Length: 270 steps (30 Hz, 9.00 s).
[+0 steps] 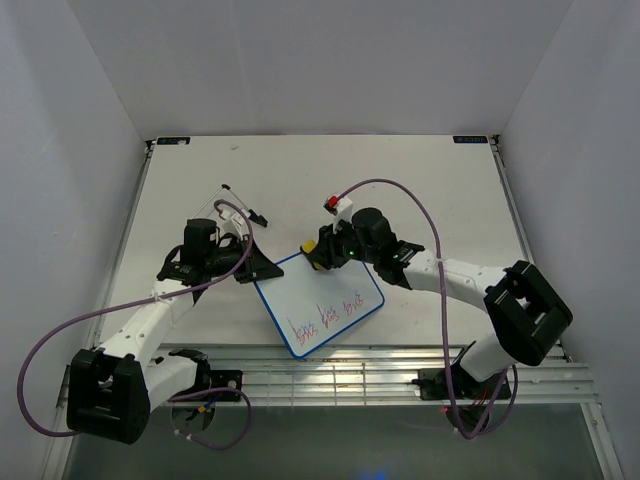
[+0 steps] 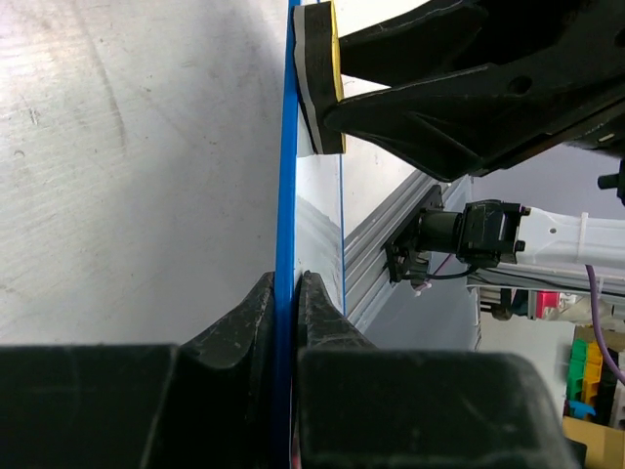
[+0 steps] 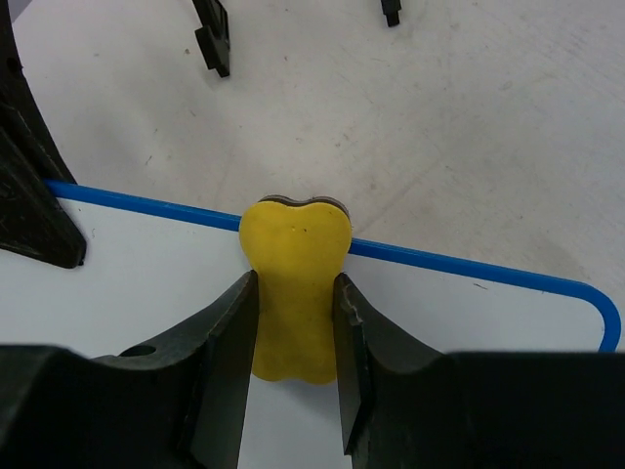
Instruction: Erase the whiteboard
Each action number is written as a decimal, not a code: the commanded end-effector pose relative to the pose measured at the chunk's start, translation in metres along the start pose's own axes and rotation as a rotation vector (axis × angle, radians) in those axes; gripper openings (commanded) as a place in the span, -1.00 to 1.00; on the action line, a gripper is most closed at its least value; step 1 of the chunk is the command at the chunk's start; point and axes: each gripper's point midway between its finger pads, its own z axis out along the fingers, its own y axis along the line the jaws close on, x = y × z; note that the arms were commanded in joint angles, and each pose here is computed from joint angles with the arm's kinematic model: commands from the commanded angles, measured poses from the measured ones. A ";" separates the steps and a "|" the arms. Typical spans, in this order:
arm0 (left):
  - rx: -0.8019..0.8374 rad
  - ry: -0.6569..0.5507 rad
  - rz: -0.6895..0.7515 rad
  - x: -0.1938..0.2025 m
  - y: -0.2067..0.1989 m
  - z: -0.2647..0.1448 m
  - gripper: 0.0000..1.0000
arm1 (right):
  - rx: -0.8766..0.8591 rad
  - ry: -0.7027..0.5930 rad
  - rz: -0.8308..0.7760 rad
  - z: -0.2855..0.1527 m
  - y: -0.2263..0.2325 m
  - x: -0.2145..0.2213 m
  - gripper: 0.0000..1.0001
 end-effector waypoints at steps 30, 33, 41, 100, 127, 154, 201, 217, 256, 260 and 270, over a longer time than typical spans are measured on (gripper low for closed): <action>-0.210 -0.171 -0.047 -0.036 0.035 0.009 -1.00 | -0.004 -0.145 -0.054 -0.036 0.109 0.037 -0.43; -0.204 -0.138 -0.072 -0.037 0.037 0.016 -1.00 | -0.004 -0.146 -0.068 -0.029 0.119 0.037 -0.43; -0.199 -0.052 -0.087 -0.028 0.044 0.026 -1.00 | 0.208 -0.165 -0.018 -0.050 0.041 0.054 -0.42; -0.155 -0.031 -0.150 -0.025 0.044 0.036 -1.00 | 0.015 0.014 0.195 -0.048 0.082 0.078 -0.44; -0.145 -0.036 -0.168 -0.024 0.041 0.035 -1.00 | 0.041 -0.047 0.159 -0.056 0.085 0.062 -0.43; -0.121 -0.025 -0.162 -0.031 0.034 0.037 -1.00 | 0.092 0.161 0.073 -0.064 0.073 0.145 -0.42; -0.104 0.030 -0.182 -0.004 0.035 0.033 -1.00 | 0.464 0.279 0.470 -0.094 -0.123 0.173 -0.38; -0.067 -0.010 -0.245 -0.009 0.027 0.055 -1.00 | -0.124 0.067 0.081 -0.049 0.079 0.114 -0.38; -0.061 -0.090 -0.211 -0.033 0.011 0.047 -1.00 | -0.259 -0.091 0.052 -0.114 0.128 0.060 -0.41; -0.084 -0.095 -0.124 -0.042 0.010 0.044 -1.00 | -0.116 -0.148 0.035 -0.148 0.102 0.042 -0.41; -0.020 -0.169 0.195 -0.101 -0.055 0.015 -1.00 | 0.518 -0.078 0.012 -0.197 -0.023 0.029 -0.36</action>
